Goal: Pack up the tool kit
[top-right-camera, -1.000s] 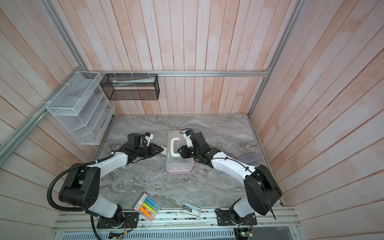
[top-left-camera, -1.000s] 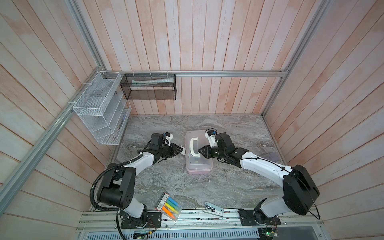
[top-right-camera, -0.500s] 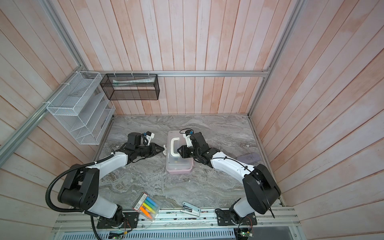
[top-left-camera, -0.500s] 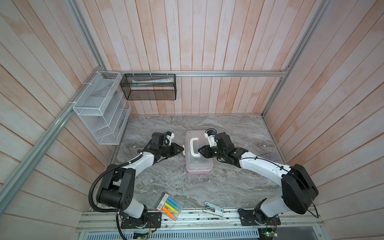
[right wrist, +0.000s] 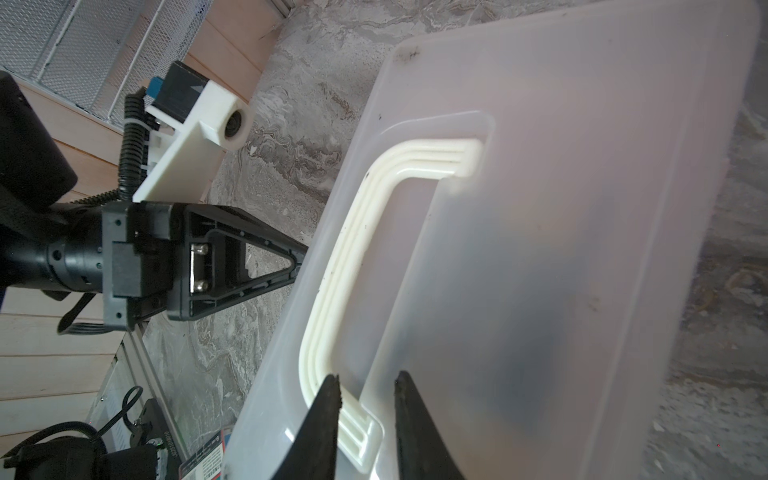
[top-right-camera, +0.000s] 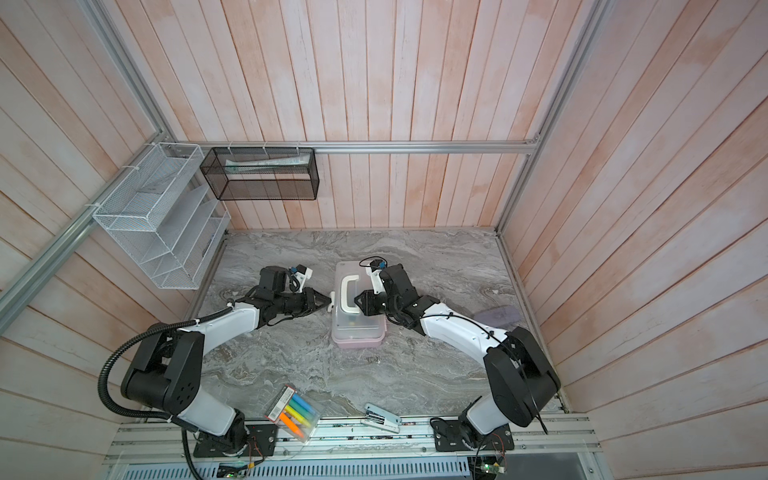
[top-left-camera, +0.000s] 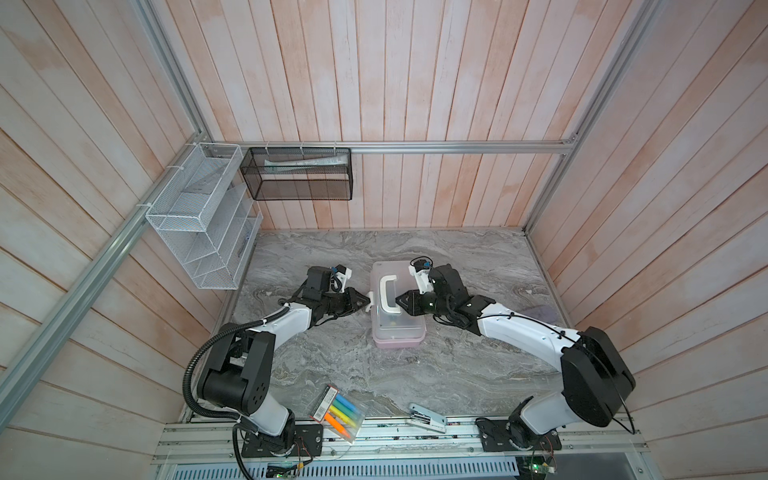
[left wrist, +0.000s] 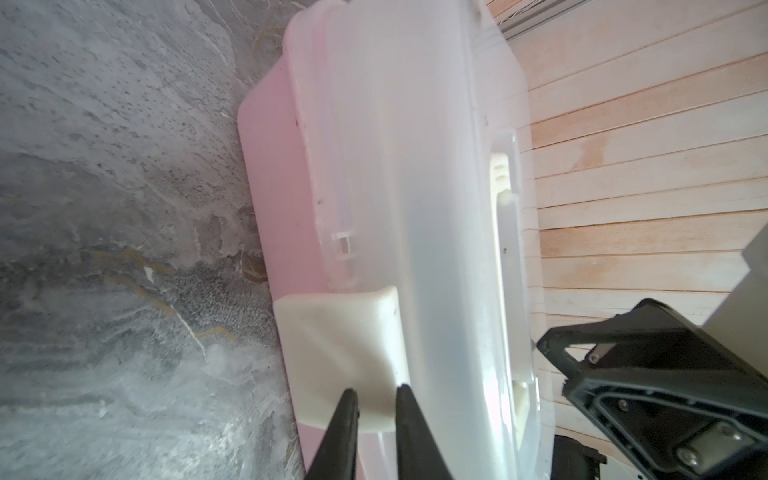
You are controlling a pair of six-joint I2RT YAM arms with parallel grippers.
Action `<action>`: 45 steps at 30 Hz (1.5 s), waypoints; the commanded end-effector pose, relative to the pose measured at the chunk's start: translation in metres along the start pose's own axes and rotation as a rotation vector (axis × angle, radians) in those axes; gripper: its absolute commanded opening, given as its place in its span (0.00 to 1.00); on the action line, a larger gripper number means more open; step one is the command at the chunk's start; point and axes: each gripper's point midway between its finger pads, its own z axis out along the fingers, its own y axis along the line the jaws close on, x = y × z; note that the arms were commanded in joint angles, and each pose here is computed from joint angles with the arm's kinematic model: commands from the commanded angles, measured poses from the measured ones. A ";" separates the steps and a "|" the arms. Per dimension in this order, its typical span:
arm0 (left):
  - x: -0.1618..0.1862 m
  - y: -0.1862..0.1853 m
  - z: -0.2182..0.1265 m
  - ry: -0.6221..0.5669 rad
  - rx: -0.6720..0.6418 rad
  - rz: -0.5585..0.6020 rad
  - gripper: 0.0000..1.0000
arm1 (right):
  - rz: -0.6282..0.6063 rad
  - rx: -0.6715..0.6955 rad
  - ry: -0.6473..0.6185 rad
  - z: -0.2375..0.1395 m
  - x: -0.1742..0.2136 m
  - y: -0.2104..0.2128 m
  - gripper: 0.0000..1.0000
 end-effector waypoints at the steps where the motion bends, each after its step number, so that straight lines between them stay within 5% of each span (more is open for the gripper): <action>1: -0.004 -0.007 0.007 0.012 0.032 0.039 0.19 | 0.030 0.052 0.079 0.008 0.023 -0.020 0.26; 45: 0.042 0.026 0.037 0.045 0.046 -0.044 0.30 | 0.113 0.025 0.189 0.012 0.057 -0.026 0.24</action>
